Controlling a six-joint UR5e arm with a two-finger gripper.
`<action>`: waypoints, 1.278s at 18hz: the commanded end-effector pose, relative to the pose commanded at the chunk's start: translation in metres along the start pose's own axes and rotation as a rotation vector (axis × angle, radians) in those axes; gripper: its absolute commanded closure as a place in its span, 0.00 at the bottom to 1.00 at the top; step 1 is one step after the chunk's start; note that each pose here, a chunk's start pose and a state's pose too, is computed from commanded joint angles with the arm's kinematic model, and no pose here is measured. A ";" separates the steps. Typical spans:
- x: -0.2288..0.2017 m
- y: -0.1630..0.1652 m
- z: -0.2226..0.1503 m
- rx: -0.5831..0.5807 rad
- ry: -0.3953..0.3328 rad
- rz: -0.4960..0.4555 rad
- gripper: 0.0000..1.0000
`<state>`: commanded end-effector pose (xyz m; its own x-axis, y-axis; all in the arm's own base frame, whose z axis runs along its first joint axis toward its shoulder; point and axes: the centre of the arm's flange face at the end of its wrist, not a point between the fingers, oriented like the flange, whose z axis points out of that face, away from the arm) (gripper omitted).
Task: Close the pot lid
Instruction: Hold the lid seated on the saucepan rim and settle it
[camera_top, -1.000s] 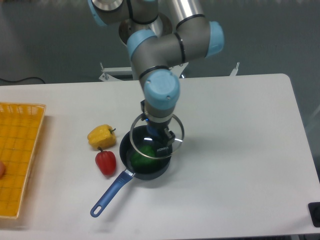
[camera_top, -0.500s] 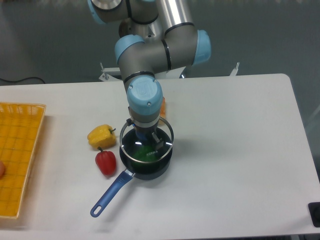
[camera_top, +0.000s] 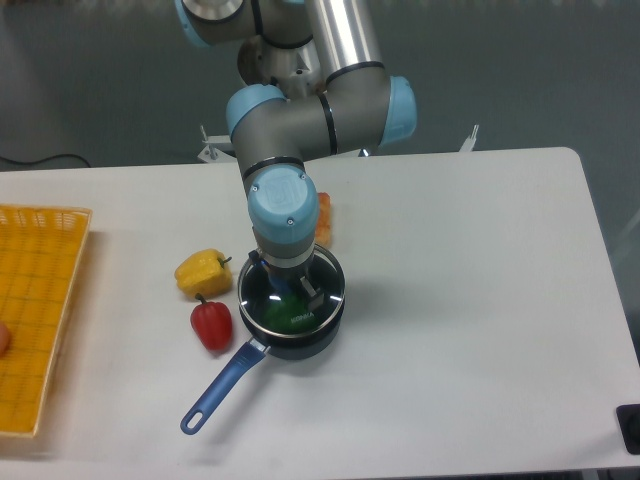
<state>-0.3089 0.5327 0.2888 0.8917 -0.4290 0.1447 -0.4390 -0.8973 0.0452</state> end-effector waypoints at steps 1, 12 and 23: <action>-0.001 0.000 -0.001 0.001 -0.001 -0.003 0.39; -0.004 -0.002 0.005 -0.004 0.005 -0.017 0.39; -0.006 -0.011 0.011 -0.002 -0.009 -0.026 0.39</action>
<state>-0.3081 0.5437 0.2767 0.9038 -0.4063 0.1347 -0.4157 -0.9081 0.0507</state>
